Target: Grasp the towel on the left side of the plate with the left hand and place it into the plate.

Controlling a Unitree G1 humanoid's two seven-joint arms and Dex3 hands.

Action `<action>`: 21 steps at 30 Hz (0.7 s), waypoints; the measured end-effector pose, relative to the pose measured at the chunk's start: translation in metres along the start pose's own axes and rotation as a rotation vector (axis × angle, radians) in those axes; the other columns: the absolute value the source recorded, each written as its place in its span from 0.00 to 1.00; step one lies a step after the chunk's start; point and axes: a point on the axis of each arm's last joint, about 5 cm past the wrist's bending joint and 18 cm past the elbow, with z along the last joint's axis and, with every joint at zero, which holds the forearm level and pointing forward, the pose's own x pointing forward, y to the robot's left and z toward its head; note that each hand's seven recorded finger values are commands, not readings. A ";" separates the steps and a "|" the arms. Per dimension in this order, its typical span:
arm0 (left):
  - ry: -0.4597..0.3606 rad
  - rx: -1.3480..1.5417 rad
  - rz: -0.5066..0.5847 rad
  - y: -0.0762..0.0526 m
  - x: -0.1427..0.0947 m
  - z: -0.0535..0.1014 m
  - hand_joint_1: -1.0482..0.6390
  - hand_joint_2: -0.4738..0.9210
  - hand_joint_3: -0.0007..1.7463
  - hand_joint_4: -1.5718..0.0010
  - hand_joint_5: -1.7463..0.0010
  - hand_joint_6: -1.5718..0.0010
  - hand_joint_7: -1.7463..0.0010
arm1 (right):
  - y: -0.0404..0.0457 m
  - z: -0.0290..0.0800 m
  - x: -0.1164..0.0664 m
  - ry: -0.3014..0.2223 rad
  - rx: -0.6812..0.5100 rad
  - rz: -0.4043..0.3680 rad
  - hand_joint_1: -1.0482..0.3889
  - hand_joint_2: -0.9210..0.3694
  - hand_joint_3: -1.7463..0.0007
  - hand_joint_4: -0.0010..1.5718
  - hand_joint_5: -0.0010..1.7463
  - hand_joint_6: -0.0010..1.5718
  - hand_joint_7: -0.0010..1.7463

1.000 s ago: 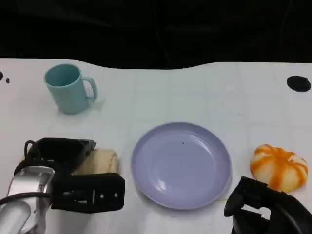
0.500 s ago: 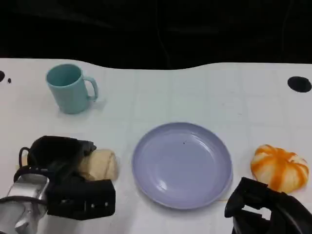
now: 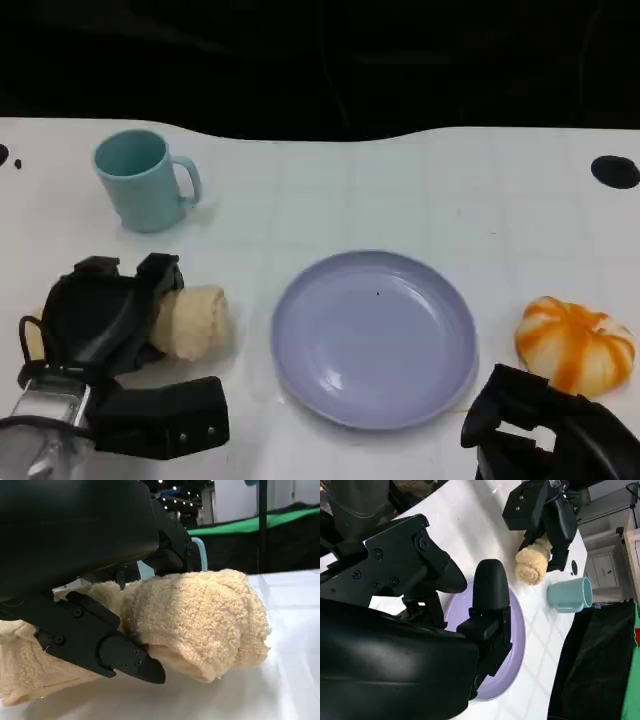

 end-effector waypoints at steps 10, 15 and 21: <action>-0.046 -0.173 0.164 0.032 0.012 0.026 0.52 0.68 0.60 0.43 0.00 0.59 0.00 | -0.0004 -0.001 0.001 0.008 0.001 -0.002 0.66 0.28 0.27 0.48 1.00 0.35 0.94; -0.105 -0.229 0.139 0.050 0.022 0.052 0.51 0.67 0.62 0.42 0.00 0.58 0.00 | -0.0007 -0.002 0.001 0.009 0.001 -0.001 0.65 0.28 0.28 0.47 1.00 0.35 0.94; -0.200 -0.265 0.089 0.064 0.037 0.080 0.49 0.74 0.50 0.42 0.00 0.59 0.00 | -0.0002 -0.001 0.002 0.022 -0.003 0.001 0.66 0.27 0.29 0.46 1.00 0.35 0.93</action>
